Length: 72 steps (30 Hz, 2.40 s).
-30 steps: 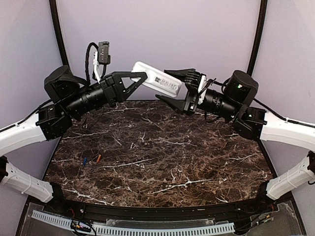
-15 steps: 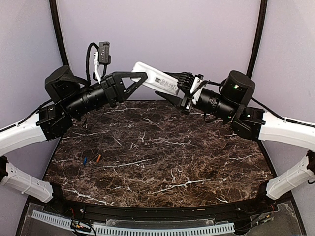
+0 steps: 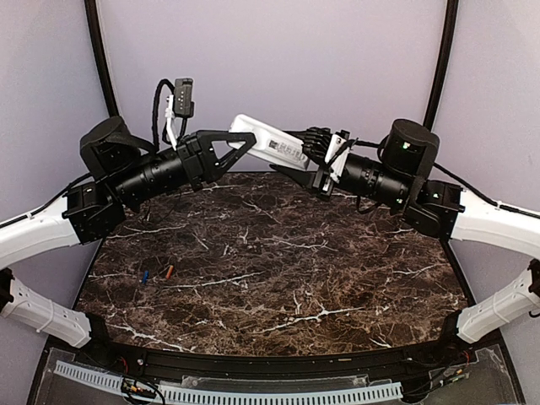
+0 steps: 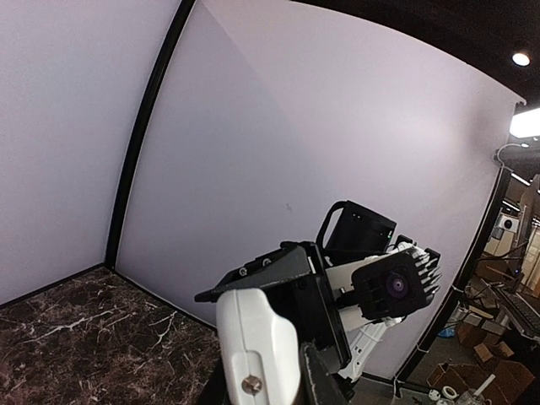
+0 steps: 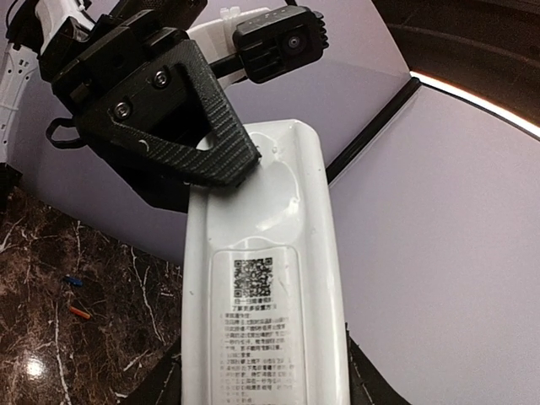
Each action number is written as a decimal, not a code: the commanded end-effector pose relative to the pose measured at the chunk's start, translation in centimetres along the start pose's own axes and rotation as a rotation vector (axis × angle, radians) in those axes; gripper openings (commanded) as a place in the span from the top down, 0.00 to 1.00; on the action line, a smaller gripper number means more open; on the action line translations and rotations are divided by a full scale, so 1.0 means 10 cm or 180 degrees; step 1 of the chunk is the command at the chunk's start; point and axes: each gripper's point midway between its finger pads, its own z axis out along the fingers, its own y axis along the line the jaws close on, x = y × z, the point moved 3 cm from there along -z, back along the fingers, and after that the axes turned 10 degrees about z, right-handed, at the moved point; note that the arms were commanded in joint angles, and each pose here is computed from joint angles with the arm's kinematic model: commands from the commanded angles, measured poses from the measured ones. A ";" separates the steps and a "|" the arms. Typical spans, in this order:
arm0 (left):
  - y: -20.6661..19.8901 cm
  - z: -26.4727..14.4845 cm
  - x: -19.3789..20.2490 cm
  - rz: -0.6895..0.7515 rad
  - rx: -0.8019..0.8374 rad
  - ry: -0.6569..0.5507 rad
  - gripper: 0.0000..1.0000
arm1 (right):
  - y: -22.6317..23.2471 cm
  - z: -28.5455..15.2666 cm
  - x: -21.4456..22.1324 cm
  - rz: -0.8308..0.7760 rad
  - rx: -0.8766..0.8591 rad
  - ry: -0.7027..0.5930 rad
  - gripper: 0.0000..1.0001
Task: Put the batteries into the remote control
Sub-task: Pass from the left arm to the right, then pass from the right arm to the left, then pass from the left arm to the right
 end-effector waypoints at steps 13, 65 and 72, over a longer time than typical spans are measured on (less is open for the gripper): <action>0.02 -0.08 0.07 0.0205 -0.0060 0.0132 0.78 | 0.11 -0.18 -0.04 0.0159 -0.0294 0.0172 0.94; -0.16 -0.22 -0.19 0.0523 0.0228 -0.0570 1.00 | 0.04 -0.14 -0.64 0.2802 -0.1335 -0.0885 0.44; -0.16 -0.19 -0.15 0.0478 0.0275 -0.0509 1.00 | 0.02 -0.08 -0.68 0.2779 -0.1308 -0.0928 0.53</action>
